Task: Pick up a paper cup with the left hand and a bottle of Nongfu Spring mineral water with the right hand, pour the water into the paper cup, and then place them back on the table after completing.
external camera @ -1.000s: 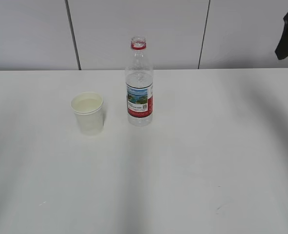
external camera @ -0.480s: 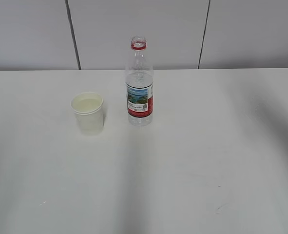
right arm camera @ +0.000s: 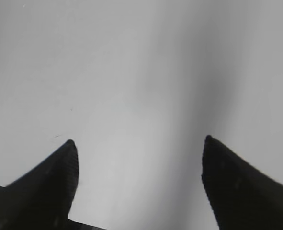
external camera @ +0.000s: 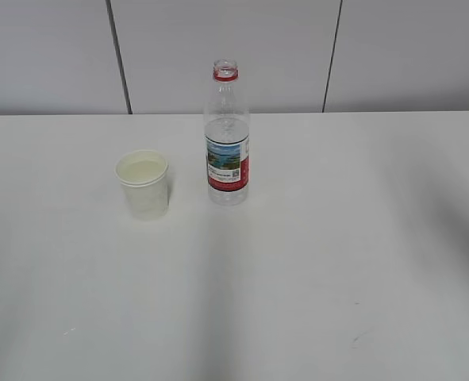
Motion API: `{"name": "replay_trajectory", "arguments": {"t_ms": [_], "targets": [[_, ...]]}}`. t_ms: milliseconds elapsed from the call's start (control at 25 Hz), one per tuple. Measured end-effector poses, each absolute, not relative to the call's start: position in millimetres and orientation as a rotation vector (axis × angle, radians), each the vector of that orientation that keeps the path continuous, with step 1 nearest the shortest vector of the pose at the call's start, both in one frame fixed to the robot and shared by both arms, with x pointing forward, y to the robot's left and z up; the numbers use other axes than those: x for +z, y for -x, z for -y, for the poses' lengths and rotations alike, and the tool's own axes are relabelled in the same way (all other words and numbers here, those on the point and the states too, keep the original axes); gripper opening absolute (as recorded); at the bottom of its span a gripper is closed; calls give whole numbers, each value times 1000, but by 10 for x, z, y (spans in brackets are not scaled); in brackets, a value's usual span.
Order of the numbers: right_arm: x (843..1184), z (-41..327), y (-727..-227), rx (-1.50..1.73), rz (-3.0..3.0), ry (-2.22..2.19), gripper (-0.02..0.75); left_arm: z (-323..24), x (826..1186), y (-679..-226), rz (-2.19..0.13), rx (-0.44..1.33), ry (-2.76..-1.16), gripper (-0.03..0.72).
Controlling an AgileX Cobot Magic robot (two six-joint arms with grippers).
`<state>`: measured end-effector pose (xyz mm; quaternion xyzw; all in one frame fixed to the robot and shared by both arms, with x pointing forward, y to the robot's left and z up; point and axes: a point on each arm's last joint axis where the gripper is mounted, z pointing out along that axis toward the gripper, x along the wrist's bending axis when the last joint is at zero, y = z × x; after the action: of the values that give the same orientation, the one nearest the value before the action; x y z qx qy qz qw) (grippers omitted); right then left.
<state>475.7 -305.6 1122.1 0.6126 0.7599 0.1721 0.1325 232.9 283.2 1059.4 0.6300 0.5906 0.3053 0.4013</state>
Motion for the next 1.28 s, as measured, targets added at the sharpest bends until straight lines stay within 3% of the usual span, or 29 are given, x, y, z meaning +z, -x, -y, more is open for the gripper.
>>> {"name": "replay_trajectory", "arguments": {"t_ms": [440,1040,1280], "targets": [[11235,2967,-4110,647,-2117,-1691,591,-2833,10586,-2319,-1479,790,-1575,490],[10658,2893,-3209,697,-2060,-1643,591,-2833,10586,-2311,-1474,795,-1571,490],[10595,2873,-2955,753,-1992,-1573,591,-2830,10585,-2281,-1459,808,-1559,490]]}}
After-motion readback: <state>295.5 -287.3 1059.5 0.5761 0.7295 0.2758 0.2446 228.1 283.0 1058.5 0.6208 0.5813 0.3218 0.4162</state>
